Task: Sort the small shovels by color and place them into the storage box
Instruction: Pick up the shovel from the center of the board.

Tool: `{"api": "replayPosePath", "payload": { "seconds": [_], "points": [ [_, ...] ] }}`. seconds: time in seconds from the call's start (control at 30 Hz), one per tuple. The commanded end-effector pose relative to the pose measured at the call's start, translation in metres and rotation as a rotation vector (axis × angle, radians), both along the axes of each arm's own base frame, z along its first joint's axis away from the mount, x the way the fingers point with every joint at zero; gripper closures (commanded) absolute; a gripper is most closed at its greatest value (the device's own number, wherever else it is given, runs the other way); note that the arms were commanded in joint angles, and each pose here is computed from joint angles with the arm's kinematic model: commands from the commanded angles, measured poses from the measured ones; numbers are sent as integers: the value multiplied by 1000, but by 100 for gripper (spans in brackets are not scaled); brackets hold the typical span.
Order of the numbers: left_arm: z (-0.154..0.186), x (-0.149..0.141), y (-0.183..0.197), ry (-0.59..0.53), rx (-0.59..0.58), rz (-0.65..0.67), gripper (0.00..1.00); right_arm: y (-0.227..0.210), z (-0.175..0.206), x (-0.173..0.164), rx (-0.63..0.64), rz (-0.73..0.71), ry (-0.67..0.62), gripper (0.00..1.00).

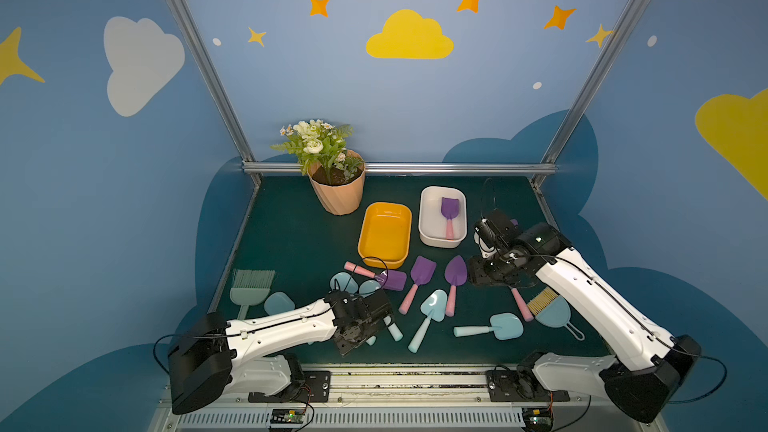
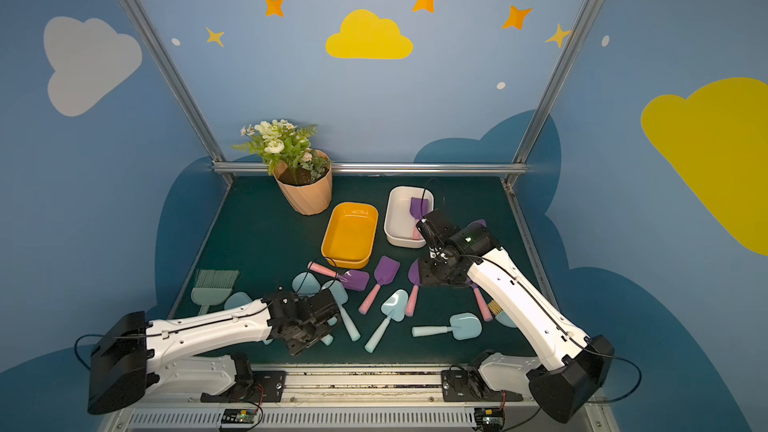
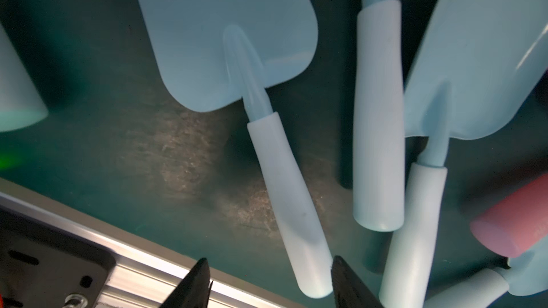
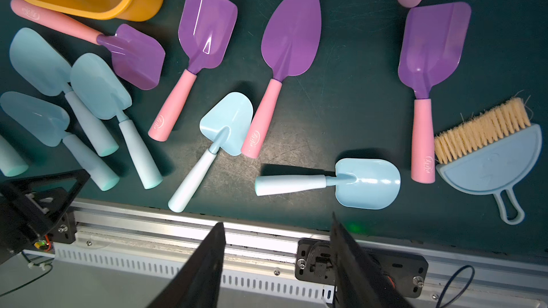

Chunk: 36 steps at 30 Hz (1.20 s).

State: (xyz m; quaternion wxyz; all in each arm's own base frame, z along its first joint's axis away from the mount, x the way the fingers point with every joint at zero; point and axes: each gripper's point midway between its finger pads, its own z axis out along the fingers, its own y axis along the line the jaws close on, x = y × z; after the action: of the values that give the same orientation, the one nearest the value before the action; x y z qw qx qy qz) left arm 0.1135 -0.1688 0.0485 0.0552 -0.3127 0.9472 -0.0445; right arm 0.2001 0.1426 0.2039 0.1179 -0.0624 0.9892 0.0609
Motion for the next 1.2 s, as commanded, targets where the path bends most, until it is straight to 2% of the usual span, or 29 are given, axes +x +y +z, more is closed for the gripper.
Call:
{"api": "replayPosePath", "payload": {
  "seconds": [0.0,1.17],
  "points": [
    [4,5,-5,-23,-55,47,42,6,-2,1,25,11,17,42],
    [-15,2,-2,39,-59,13,46,7,-3,1,47,14,39,42]
  ]
}}
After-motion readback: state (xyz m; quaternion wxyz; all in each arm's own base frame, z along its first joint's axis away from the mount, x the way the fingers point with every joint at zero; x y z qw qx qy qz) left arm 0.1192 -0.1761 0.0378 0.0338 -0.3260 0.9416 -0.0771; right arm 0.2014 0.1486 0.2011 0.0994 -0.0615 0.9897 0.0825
